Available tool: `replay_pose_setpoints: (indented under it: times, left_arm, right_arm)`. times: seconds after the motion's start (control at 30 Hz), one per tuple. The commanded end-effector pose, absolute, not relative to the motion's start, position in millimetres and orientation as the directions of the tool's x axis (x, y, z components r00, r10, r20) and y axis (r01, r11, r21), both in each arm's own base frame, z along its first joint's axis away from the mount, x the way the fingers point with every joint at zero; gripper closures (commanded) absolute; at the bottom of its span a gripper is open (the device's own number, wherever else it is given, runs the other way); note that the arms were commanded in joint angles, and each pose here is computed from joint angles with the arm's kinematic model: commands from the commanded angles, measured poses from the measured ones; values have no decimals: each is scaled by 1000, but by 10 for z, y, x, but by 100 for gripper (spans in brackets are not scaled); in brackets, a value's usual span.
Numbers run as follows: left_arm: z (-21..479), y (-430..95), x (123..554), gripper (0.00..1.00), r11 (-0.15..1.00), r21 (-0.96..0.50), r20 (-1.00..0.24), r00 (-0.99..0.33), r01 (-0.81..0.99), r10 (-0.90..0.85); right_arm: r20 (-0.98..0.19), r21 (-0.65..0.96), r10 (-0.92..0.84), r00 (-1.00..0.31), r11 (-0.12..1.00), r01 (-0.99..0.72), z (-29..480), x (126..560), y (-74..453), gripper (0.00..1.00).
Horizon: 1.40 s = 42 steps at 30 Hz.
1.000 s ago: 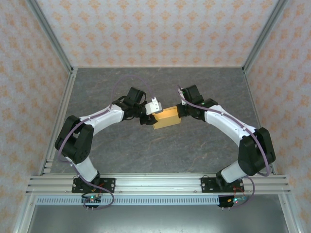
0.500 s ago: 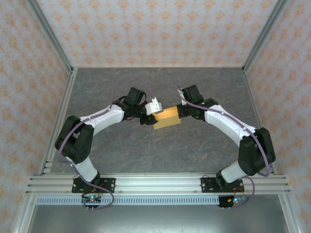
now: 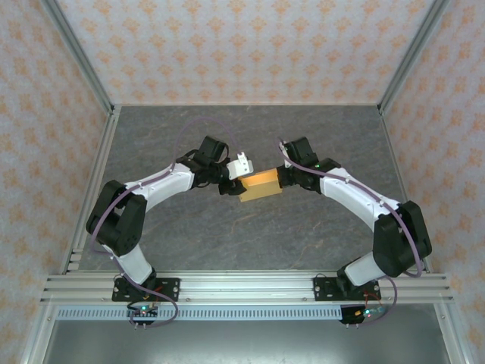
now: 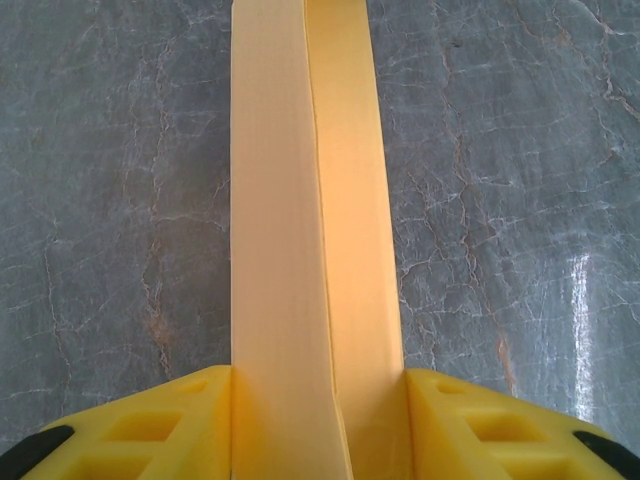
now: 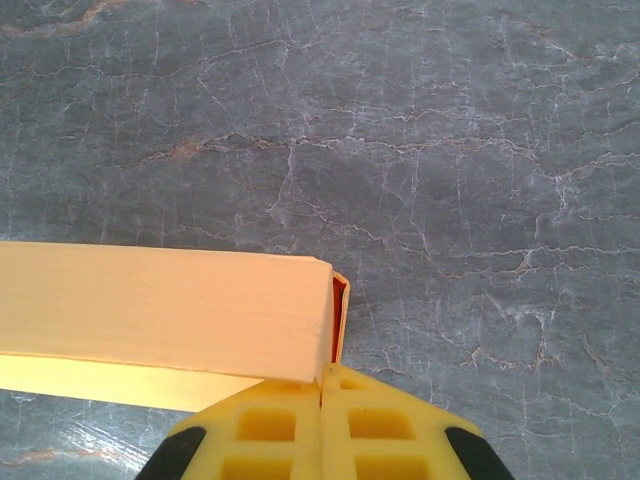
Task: Fold the paper box
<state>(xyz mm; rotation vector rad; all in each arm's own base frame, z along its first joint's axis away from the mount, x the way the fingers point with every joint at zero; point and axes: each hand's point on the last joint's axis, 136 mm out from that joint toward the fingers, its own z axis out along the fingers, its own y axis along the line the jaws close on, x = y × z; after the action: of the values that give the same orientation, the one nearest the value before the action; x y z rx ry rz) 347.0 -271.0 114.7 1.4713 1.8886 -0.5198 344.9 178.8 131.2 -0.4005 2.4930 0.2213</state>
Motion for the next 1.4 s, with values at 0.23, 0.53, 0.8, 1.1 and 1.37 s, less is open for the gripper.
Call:
replay_pose_setpoints:
  times: [0.23,0.53,0.8,1.1,1.37]
  left_arm:
    - [1175,-2656,3481,31,334,65,-699,-196,940,687]
    - [1354,-2608,3464,20,377,41,-743,-224,925,630]
    - [1314,-2565,3432,18,382,26,-735,-241,924,634]
    - [1457,-2520,3474,19,442,26,-750,-274,897,601]
    - [1585,-2407,3486,24,598,-56,-770,-416,800,484]
  right_arm:
    - [-599,46,-185,-779,963,-264,1439,3425,1653,100]
    - [-594,46,-169,-786,969,-243,1420,3396,1630,100]
    - [-579,49,-168,-798,969,-240,1329,3423,1653,100]
    - [-567,46,-179,-804,968,-248,1277,3447,1678,100]
    - [-562,47,-185,-806,966,-255,1299,3475,1707,100]
